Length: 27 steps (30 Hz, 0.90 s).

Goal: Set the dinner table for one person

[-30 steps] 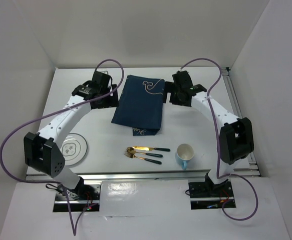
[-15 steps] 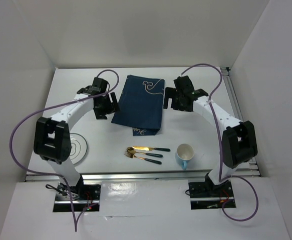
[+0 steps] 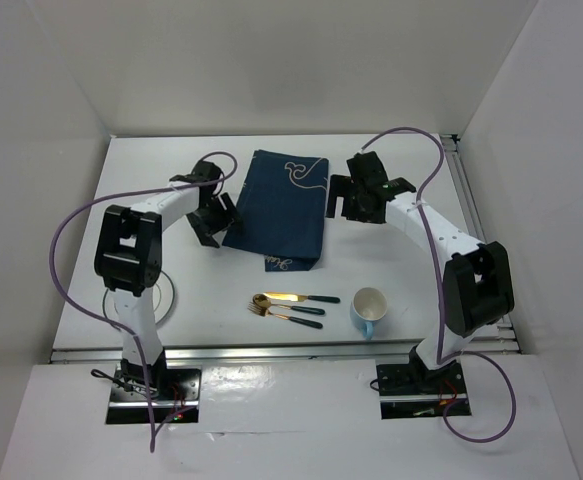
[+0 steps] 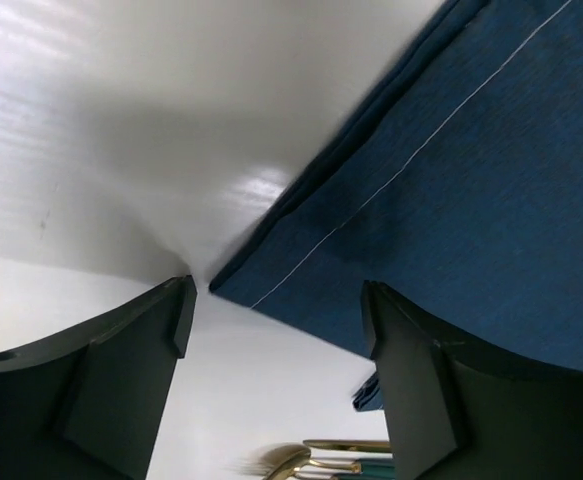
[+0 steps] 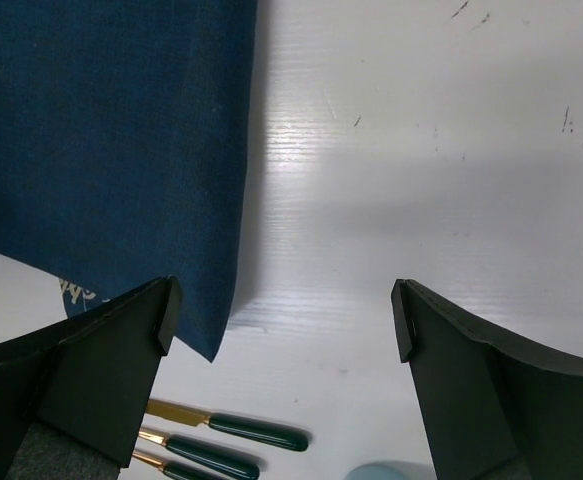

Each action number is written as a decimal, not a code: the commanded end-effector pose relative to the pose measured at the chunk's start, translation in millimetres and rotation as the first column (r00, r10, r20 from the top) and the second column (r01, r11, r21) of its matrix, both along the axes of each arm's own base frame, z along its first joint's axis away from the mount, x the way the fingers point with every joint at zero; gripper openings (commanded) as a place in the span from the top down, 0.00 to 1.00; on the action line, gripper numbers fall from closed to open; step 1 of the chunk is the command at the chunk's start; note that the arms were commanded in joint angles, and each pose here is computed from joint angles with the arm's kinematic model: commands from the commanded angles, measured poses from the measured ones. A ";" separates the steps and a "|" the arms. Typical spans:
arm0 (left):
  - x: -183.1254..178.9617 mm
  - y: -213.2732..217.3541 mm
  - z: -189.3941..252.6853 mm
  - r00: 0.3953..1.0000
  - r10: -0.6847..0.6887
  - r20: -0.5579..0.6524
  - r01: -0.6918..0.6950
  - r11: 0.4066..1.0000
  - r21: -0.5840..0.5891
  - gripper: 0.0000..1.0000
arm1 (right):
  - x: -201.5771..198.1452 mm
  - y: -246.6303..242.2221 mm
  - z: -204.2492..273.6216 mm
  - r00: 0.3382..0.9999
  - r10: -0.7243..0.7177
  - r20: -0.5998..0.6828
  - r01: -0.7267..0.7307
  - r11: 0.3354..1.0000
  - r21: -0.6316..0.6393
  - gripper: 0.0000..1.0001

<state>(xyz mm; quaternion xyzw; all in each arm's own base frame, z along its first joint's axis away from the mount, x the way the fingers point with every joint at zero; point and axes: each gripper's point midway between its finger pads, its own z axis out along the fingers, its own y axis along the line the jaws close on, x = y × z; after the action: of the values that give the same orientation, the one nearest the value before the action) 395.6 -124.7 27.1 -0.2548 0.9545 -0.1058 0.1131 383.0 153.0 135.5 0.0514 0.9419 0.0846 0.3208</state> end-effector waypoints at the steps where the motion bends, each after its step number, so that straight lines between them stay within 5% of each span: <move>1: 4.0 -5.7 -12.8 1.000 0.017 -0.025 -0.018 1.000 -0.003 0.16 | -5.9 0.4 10.4 1.000 0.007 0.019 -0.007 1.000 -0.001 0.00; 4: 4.6 -5.9 -19.4 0.999 0.018 -0.039 -0.018 1.000 0.000 0.29 | -8.5 -0.7 10.4 1.000 0.007 0.019 -0.007 1.000 -0.001 0.00; 12: 9.3 -9.7 -10.4 0.999 -0.027 -0.023 0.027 1.000 0.007 1.00 | -39.1 1.0 -17.9 0.997 0.029 -0.069 -0.029 1.000 0.000 0.00; 17: 26.0 -6.1 45.9 0.994 -0.065 0.083 0.062 0.997 0.035 1.00 | -67.8 7.7 -37.9 0.988 0.043 -0.151 -0.035 0.998 0.057 0.00; 27: 41.9 -32.5 132.8 0.957 -0.122 0.262 0.136 0.990 -0.034 1.00 | -79.8 79.0 -60.9 0.973 0.224 -0.063 -0.212 0.964 0.162 0.02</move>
<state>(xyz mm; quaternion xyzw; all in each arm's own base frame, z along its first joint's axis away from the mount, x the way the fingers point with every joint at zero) 440.5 -146.7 123.0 -0.2044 0.9475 -0.1435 0.1995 287.7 203.7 64.2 -0.0083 0.9643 0.1456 0.2210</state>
